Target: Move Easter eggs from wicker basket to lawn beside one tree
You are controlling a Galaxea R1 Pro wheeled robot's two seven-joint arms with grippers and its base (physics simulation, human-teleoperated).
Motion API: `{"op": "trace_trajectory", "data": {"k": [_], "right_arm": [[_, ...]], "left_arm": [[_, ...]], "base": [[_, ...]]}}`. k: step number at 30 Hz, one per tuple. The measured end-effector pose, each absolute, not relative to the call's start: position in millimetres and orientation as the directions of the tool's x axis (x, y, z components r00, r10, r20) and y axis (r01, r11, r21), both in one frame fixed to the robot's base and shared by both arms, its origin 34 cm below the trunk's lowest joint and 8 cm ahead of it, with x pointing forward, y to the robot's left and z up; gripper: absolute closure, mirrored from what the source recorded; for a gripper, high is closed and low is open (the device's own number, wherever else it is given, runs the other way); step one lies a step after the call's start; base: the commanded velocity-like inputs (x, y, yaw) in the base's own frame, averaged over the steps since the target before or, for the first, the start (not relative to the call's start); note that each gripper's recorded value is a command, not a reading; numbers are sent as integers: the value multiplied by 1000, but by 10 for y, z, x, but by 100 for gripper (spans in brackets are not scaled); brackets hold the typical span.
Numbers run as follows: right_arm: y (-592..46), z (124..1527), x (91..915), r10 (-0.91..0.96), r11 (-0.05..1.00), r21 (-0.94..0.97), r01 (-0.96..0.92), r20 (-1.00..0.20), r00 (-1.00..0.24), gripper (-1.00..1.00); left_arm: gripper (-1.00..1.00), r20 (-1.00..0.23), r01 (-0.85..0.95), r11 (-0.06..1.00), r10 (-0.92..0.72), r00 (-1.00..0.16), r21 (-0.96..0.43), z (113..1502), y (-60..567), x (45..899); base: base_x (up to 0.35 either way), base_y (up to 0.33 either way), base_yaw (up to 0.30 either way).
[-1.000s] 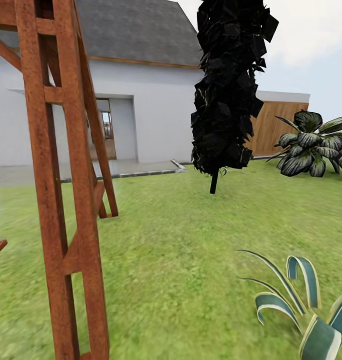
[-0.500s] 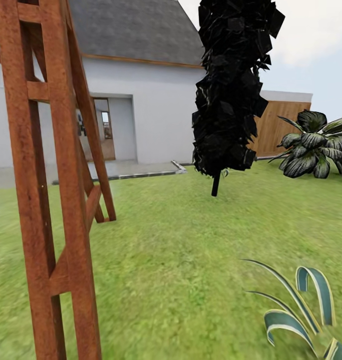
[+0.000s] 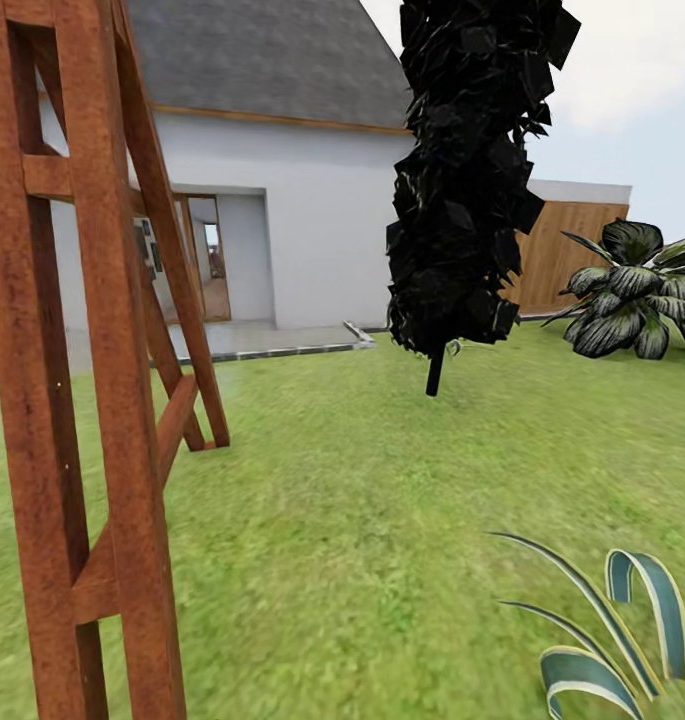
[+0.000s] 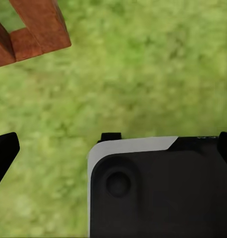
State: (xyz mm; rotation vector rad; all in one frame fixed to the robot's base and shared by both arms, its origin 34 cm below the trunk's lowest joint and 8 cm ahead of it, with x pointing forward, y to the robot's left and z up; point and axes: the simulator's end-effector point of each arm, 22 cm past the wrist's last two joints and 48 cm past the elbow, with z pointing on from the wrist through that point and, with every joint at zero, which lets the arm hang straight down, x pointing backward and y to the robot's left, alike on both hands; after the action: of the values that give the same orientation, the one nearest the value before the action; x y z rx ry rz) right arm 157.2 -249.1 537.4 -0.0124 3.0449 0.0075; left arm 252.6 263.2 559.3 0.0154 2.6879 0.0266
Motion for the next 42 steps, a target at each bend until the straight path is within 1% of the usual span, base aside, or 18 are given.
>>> {"op": "trace_trajectory", "data": {"k": [9,23,32,42], "right_arm": [[-2491,5374,1576,-8,1000,5,-8,-97,-995,-100],[-2491,5374,1578,-8,1000,5,-9,-98,-995,-100],[-2491,5374,1570,-8,1000,5,-9,-96,-995,-100],[-2491,5374,1570,-8,1000,5,-9,-96,-995,-100]], "left_arm": [[-100,-438,6,1000,15,-899,21,5592,2632,2526],[-100,-437,7,1000,16,-899,21,5592,2632,2524],[-100,-438,7,1000,15,-899,21,5593,2632,2525],[-100,-443,6,1000,15,-897,21,5598,2632,2539]], "base": [[53,-16,12],[137,54,0],[198,18,0],[73,1,0]]}}
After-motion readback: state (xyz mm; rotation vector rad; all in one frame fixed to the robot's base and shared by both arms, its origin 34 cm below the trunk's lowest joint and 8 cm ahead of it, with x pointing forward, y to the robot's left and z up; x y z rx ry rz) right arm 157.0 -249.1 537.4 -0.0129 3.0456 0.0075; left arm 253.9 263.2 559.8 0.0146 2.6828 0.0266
